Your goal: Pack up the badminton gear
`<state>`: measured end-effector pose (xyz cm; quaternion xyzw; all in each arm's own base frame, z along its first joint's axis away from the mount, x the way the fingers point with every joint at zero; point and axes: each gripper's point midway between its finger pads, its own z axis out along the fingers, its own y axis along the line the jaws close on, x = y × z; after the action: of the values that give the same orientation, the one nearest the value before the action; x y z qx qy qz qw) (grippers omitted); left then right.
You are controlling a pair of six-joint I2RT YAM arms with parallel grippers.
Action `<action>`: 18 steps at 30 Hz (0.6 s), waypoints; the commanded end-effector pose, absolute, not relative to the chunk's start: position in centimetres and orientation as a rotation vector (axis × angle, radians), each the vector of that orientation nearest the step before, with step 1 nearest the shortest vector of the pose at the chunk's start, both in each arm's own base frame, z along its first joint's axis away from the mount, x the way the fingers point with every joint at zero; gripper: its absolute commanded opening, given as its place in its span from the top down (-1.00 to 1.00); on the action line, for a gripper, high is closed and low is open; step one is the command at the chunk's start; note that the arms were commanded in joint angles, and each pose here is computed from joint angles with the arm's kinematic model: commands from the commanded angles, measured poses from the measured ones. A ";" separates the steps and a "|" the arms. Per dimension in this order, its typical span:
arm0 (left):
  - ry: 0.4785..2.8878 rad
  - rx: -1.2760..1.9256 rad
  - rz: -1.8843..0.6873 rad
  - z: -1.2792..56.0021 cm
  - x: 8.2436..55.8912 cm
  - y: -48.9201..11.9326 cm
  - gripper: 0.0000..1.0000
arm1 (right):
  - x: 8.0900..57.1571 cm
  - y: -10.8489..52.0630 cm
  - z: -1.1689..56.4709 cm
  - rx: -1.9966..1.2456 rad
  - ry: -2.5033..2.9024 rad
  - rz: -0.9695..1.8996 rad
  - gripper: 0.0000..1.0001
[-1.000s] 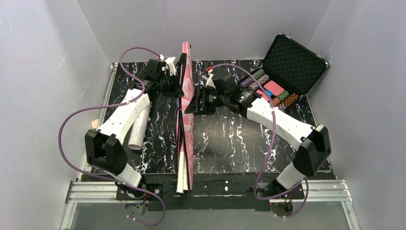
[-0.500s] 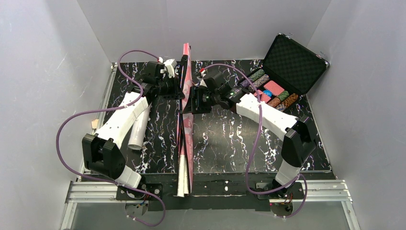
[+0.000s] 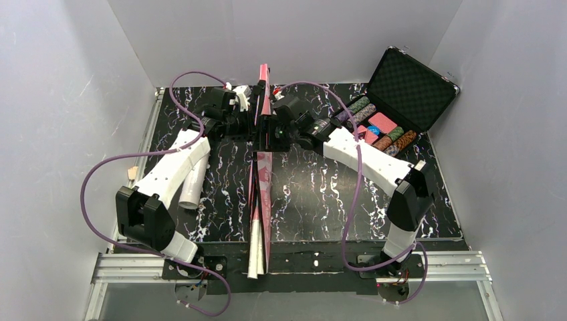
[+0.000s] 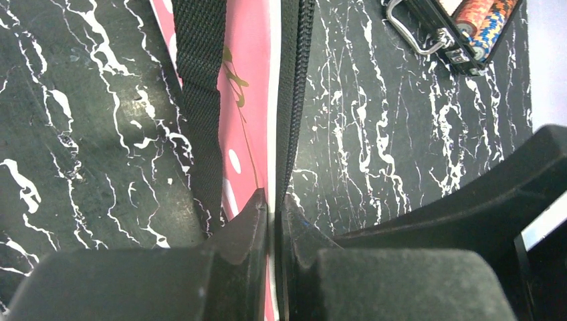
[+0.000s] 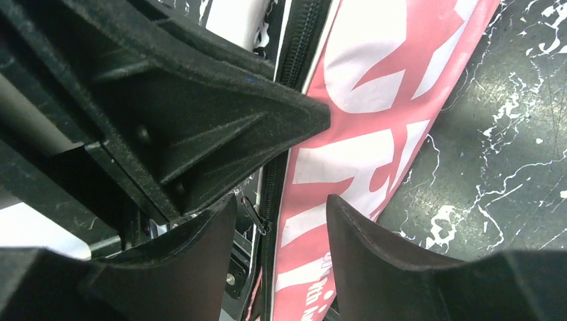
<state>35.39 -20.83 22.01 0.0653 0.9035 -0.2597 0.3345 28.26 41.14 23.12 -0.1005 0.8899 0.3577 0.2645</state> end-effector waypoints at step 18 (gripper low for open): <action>2.183 0.050 -0.604 30.9 36.0 -19.8 1.00 | 28.5 41.1 26.3 -0.203 2.196 0.868 -0.11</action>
<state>35.67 -19.25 24.72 0.0301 0.9124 -0.2025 0.3544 27.94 41.63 23.18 -0.0959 0.8872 0.3156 0.3227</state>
